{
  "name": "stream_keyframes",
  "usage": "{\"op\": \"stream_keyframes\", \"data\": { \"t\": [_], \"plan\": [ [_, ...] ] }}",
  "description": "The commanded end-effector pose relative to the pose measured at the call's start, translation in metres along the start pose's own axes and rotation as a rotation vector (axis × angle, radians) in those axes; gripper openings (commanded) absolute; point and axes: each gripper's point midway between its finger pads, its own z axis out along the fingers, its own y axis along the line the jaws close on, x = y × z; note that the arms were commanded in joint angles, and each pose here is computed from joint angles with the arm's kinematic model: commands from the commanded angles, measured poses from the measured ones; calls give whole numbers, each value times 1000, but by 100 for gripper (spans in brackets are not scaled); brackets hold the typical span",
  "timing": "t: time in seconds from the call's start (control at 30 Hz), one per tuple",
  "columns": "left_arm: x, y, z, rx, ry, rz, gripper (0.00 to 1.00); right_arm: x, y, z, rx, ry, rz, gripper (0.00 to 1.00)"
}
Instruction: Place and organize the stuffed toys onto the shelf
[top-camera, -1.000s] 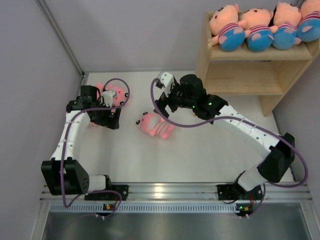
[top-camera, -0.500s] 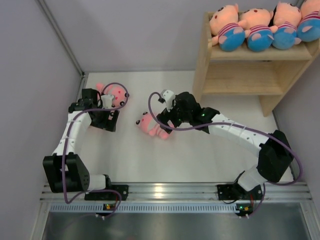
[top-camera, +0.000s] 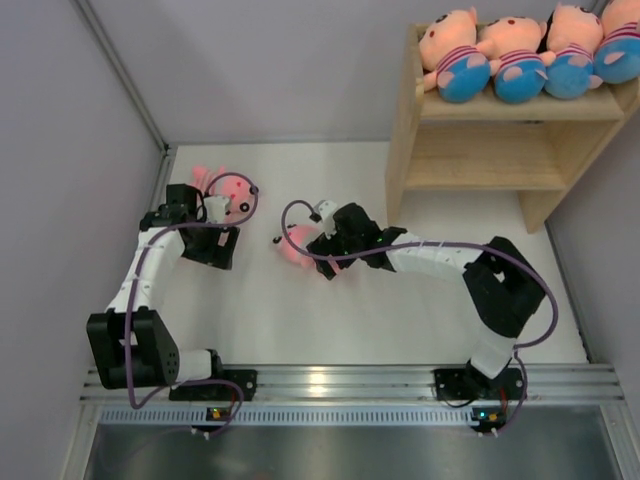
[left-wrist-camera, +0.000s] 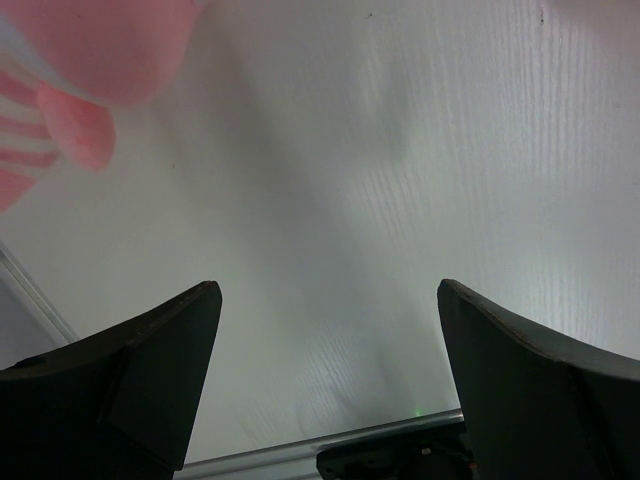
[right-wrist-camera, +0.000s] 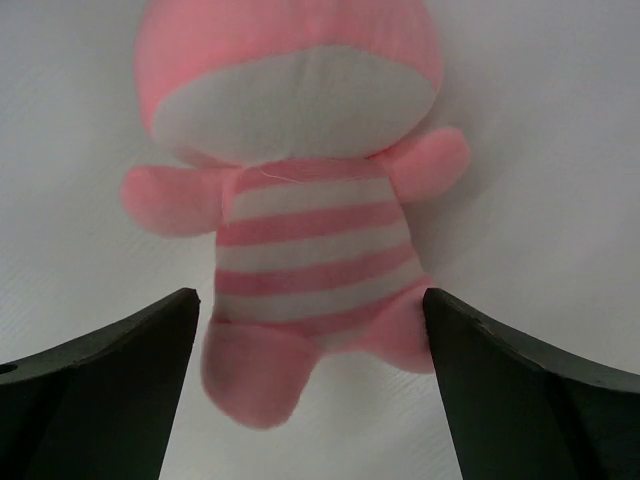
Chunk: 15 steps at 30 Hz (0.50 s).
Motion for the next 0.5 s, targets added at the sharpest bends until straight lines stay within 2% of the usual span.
{"op": "stream_keyframes", "data": {
  "t": [0.0, 0.07, 0.17, 0.2, 0.27, 0.3, 0.33, 0.37, 0.47],
  "plan": [
    [-7, 3, -7, -20, -56, 11, 95, -22, -1, 21, 41, -59, -2, 93],
    [-7, 3, -7, -22, -59, 11, 95, -14, 1, 29, 28, -28, 3, 90],
    [-7, 3, -7, -20, -58, 13, 95, 4, 5, 34, 8, 26, 27, 67],
    [-7, 3, -7, -21, -59, 11, 95, 0, 6, 27, 11, 11, 40, 48],
    [-8, 3, -8, -21, -59, 11, 95, 5, 5, 15, 20, 7, 52, 30],
    [-8, 4, -7, -22, -59, 11, 95, -8, 7, -2, 19, -34, 54, 14],
    [-9, 3, -8, -20, -61, 13, 95, -9, 7, -11, 20, -42, 57, 4],
    [-10, 3, -8, -20, -63, 12, 95, -13, 6, -21, 32, -48, 56, 0],
    [-12, 2, -9, -14, -71, 14, 95, -29, 4, -62, 51, -61, 37, 0]
  ]
}}
